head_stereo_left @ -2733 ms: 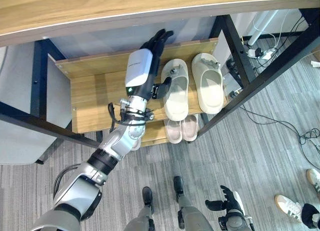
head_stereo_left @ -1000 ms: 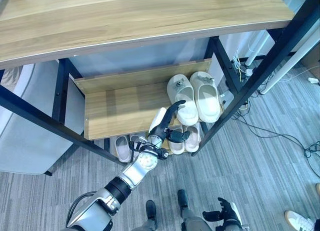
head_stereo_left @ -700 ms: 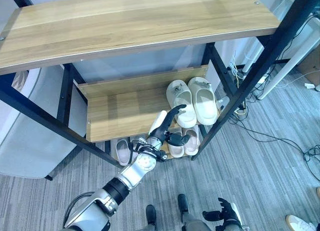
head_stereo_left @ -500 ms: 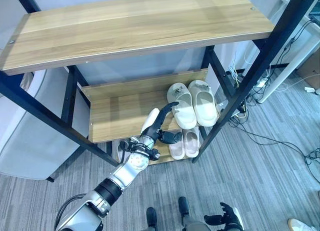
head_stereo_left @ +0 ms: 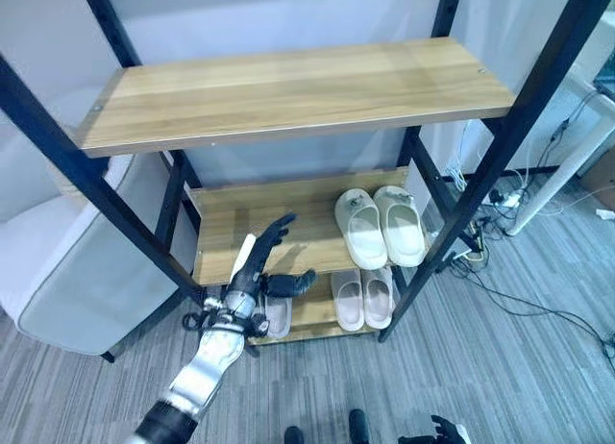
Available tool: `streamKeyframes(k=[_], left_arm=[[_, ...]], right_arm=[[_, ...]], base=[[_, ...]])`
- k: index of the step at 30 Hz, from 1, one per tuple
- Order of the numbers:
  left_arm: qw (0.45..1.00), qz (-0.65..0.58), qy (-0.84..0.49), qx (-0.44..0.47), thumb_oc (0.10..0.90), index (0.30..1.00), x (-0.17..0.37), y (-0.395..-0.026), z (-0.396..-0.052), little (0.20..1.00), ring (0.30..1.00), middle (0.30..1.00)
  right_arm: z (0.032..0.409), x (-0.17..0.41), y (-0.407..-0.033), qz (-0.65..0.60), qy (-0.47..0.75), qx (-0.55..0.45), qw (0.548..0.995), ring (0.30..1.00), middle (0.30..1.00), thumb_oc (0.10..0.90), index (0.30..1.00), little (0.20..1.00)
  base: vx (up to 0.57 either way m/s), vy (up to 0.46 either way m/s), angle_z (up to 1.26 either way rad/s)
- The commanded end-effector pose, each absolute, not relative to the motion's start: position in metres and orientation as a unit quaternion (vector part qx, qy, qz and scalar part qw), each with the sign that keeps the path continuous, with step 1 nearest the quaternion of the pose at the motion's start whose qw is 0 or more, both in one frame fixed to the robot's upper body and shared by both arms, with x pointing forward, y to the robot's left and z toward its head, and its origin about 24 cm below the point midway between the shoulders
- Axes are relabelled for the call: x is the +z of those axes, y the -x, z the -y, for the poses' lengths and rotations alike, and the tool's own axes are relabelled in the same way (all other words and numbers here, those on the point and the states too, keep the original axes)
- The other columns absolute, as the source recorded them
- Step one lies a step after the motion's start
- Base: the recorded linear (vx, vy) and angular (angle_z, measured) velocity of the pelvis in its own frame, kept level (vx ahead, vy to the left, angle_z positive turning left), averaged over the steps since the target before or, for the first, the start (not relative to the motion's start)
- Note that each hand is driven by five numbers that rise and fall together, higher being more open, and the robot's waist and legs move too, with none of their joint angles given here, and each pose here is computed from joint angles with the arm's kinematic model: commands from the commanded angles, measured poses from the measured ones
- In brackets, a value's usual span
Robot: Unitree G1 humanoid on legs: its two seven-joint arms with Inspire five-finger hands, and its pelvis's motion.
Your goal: Arrange the slippers neatly on the shoe rack.
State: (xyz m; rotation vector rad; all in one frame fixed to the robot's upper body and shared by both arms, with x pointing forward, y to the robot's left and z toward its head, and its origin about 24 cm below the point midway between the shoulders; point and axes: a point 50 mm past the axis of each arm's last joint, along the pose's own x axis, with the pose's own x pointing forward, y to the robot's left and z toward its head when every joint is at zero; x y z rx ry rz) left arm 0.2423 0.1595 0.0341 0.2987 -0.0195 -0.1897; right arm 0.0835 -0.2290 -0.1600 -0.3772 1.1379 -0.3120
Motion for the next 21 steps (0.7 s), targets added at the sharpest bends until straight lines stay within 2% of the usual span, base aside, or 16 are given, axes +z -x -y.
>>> streamKeyframes(k=[1, 7, 12, 15, 19, 21], left_arm=[[0.98, 0.101, -0.123, -0.117, 0.8, 0.9, 0.068, -0.239, -0.164, 0.9, 0.9, 0.9], [0.987, -0.032, -0.111, -0.113, 0.8, 0.9, 0.016, -0.205, -0.184, 0.9, 0.9, 0.9], [0.974, -0.178, -0.137, -0.035, 0.8, 0.9, -0.047, -0.178, -0.209, 0.9, 0.9, 0.9], [0.943, -0.294, -0.155, 0.022, 0.8, 0.9, -0.096, -0.158, -0.221, 0.9, 0.9, 0.9], [0.911, -0.363, -0.187, 0.052, 0.8, 0.9, -0.121, -0.144, -0.227, 0.9, 0.9, 0.9], [0.87, -0.443, -0.204, 0.074, 0.8, 0.9, -0.142, -0.12, -0.232, 0.9, 0.9, 0.9]], right_arm=[[0.219, -0.165, -0.07, -0.547, 0.177, -0.128, 0.808, 0.9, 0.9, 0.8, 0.9, 0.9], [0.217, -0.163, -0.079, -0.532, 0.183, -0.116, 0.818, 0.9, 0.9, 0.8, 0.9, 0.9], [0.218, -0.161, -0.087, -0.522, 0.177, -0.119, 0.826, 0.9, 0.9, 0.8, 0.9, 0.9], [0.22, -0.162, -0.077, -0.531, 0.155, -0.13, 0.823, 0.9, 0.9, 0.8, 0.9, 0.9], [0.217, -0.165, -0.067, -0.545, 0.126, -0.138, 0.817, 0.9, 0.9, 0.8, 0.9, 0.9], [0.211, -0.169, -0.06, -0.561, 0.086, -0.147, 0.81, 0.9, 0.9, 0.8, 0.9, 0.9]], base=[[-0.01, -0.033, 0.13], [-0.01, -0.016, 0.05], [-0.01, -0.007, 0.01], [-0.02, -0.026, 0.09], [-0.01, -0.014, 0.08], [0.0, 0.0, 0.0]])
